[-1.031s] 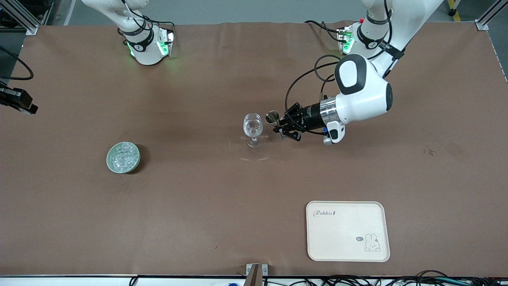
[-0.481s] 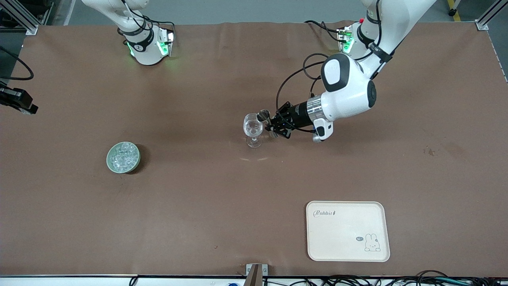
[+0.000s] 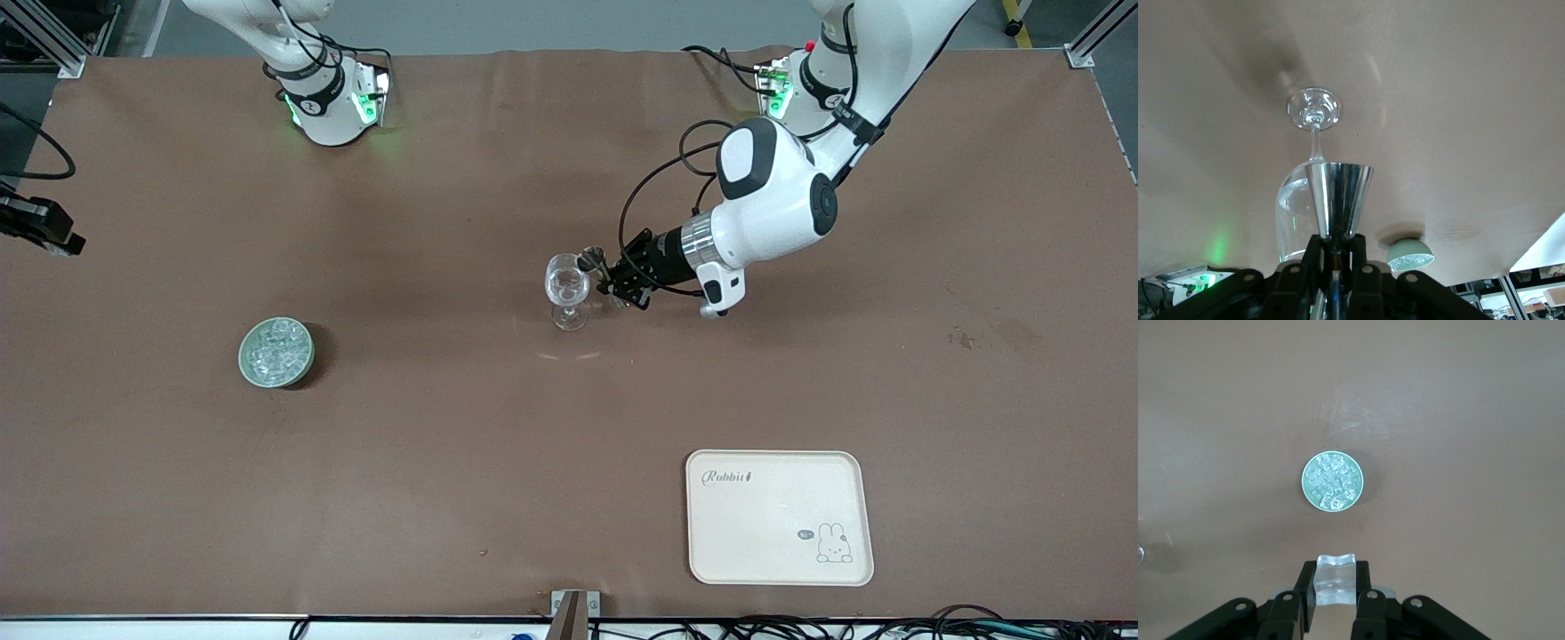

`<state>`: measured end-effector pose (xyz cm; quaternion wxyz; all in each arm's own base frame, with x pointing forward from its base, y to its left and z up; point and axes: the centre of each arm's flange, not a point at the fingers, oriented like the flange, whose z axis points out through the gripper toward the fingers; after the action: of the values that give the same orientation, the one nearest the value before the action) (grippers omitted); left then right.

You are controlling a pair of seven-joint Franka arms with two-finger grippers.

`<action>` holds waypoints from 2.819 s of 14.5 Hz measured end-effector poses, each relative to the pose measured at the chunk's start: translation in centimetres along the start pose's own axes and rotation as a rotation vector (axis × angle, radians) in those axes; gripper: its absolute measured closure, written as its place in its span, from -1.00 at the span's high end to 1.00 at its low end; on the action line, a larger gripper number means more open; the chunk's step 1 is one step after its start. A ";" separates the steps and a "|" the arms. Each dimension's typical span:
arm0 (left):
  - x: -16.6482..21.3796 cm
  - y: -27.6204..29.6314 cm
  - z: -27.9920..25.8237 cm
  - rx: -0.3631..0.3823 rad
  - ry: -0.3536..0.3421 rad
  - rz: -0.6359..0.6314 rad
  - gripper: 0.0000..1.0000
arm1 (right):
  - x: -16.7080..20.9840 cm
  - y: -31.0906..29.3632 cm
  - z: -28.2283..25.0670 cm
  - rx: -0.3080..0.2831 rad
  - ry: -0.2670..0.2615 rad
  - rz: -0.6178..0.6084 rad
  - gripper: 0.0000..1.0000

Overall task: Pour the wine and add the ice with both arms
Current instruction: 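Tilt the jigger over the glass rim with the left gripper to pour, then move the jigger toward the tray while the right gripper brings ice over the glass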

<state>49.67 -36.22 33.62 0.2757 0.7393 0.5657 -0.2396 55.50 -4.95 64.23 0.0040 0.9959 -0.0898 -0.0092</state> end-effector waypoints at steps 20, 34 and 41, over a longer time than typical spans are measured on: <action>-3.8 0.1 1.1 0.008 0.248 0.097 -0.58 | 0.0 0.0 0.0 0.002 0.000 0.000 -0.45; -4.3 1.7 -0.5 -0.027 0.129 -0.009 -0.58 | -0.1 -0.5 0.1 0.003 -0.003 -0.009 -0.45; 2.2 4.2 -5.4 -0.066 0.004 -0.112 -0.58 | -2.6 -12.6 0.0 0.014 0.002 0.055 -0.45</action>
<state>54.47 -31.87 36.63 0.2850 0.6975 0.6144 -0.2343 55.24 7.94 64.19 -0.0027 0.9931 -0.1172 -0.0072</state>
